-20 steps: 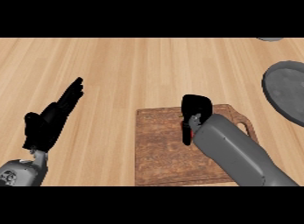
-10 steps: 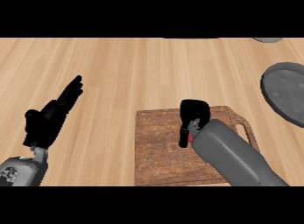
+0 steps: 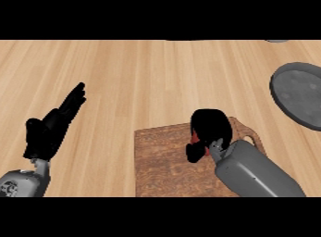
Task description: Pick the bell pepper from the cutting board and place it in the pan
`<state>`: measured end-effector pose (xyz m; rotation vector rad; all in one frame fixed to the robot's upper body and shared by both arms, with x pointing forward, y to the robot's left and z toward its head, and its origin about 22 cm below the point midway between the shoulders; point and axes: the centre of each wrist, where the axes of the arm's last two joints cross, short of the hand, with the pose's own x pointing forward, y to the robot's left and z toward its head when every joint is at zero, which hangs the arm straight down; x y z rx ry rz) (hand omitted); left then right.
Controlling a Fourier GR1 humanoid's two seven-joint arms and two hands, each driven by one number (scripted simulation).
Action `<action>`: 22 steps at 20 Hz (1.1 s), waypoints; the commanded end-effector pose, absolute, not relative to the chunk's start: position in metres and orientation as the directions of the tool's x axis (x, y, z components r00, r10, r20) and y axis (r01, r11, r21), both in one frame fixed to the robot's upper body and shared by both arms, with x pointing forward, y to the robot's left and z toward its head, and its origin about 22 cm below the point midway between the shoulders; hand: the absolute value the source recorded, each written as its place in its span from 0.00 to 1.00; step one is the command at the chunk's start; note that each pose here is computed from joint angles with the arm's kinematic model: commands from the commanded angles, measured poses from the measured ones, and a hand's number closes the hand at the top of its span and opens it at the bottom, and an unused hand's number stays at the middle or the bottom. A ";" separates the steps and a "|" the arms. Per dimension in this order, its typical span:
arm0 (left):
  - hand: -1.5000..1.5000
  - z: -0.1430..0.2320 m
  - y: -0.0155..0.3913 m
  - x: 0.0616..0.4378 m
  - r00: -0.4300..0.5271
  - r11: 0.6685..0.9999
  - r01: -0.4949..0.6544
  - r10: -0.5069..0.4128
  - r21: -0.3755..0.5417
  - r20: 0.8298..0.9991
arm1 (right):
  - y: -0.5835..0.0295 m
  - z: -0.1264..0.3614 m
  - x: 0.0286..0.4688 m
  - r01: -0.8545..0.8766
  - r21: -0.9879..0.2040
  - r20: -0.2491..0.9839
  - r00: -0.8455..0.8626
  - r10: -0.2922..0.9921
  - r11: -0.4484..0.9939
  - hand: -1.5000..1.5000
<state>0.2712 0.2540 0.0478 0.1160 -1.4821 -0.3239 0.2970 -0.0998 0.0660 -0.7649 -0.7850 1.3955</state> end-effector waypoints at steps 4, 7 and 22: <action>0.50 0.039 0.282 0.260 0.112 0.958 0.054 -0.287 0.283 0.951 | -0.147 0.119 0.236 -0.284 -0.947 0.232 -0.291 0.928 0.148 1.00; 0.50 0.041 0.284 0.261 0.111 0.962 0.041 -0.275 0.272 0.955 | -0.165 0.155 0.213 -0.083 -0.972 0.235 -0.374 0.897 0.220 1.00; 0.50 0.043 0.256 0.262 0.041 0.953 0.114 -0.288 0.282 0.957 | -0.296 0.162 0.158 0.205 -0.808 0.505 -0.242 0.828 0.553 1.00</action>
